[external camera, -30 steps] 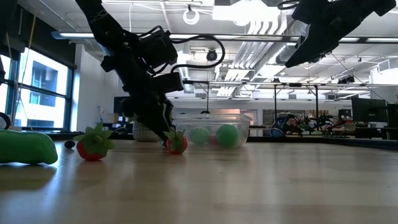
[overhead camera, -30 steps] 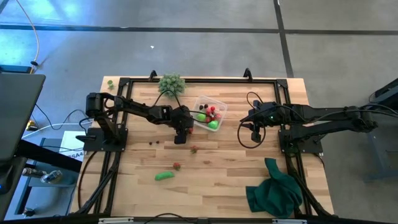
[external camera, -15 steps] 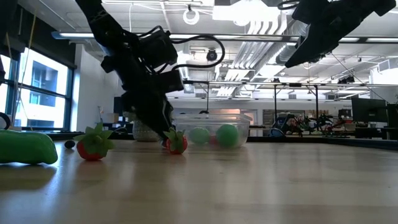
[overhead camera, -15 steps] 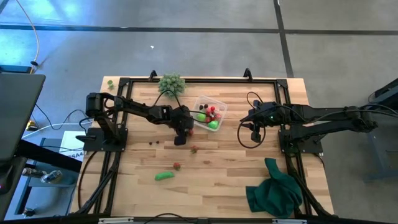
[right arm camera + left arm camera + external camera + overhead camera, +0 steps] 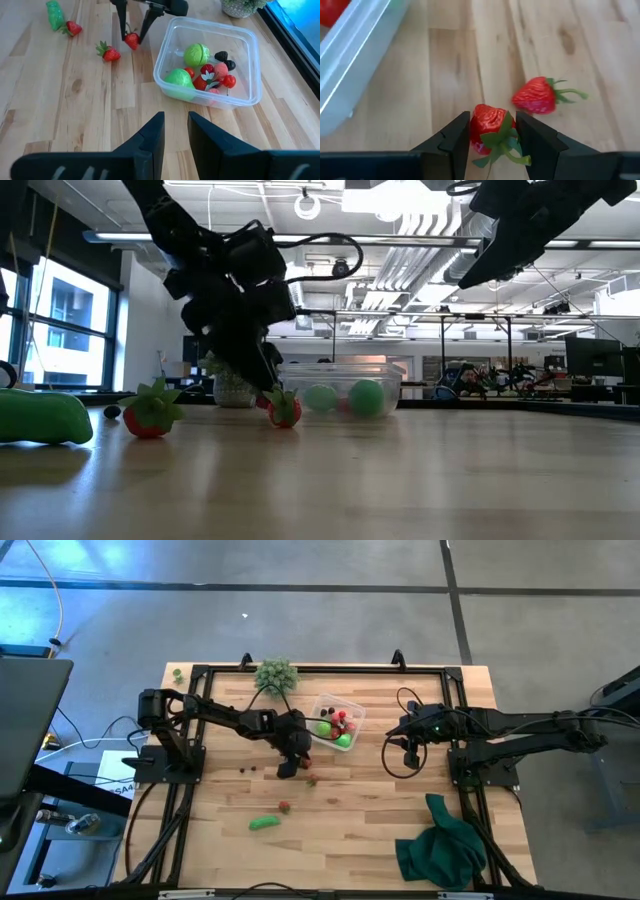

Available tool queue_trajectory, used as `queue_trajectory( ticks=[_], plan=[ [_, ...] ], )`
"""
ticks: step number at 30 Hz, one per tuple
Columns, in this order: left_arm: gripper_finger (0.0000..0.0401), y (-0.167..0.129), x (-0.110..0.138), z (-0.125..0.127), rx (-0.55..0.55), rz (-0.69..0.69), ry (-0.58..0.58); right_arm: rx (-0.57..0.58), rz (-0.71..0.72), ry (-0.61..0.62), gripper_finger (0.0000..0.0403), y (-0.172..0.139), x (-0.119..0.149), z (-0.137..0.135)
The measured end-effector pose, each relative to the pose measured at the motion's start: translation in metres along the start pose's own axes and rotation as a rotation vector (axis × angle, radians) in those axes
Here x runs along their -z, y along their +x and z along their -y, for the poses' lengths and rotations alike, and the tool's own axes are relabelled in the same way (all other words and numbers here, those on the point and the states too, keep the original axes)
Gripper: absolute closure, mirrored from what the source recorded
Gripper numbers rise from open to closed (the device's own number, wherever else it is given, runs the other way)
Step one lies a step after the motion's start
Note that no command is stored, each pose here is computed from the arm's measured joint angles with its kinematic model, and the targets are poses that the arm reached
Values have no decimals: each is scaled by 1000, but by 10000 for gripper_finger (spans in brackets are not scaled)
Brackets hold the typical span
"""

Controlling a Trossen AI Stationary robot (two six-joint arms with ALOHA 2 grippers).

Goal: Pick and placing Produce into tupperware
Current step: Put the strawberry into the transparent container

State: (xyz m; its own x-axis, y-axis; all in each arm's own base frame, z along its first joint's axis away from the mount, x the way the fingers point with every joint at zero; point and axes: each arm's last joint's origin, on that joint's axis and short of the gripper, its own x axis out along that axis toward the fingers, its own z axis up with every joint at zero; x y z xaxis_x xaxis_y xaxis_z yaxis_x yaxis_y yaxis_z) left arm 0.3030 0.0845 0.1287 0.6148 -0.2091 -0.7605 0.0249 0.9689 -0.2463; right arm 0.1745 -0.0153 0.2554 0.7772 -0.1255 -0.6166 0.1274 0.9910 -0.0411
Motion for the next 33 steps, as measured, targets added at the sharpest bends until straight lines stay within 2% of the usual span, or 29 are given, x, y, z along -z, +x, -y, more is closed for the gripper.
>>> queue_trajectory(
  ticks=[5, 15, 22, 26, 33],
  plan=[
    [261, -3, -15, 2, 72, 50, 20, -5, 0, 0, 327, 0, 0, 0],
    [261, -23, -73, 8, 215, 224, 131, -3, 0, 0, 327, 0, 0, 0],
    [261, -54, -129, 14, 197, 395, 297, -2, 0, 1, 327, 0, 0, 0],
    [261, -77, -158, 18, 79, 424, 393, -2, 0, 0, 327, 0, 0, 0],
    [261, -113, -179, 13, -288, 196, 562, -2, 0, 0, 327, 0, 0, 0]
  ],
)
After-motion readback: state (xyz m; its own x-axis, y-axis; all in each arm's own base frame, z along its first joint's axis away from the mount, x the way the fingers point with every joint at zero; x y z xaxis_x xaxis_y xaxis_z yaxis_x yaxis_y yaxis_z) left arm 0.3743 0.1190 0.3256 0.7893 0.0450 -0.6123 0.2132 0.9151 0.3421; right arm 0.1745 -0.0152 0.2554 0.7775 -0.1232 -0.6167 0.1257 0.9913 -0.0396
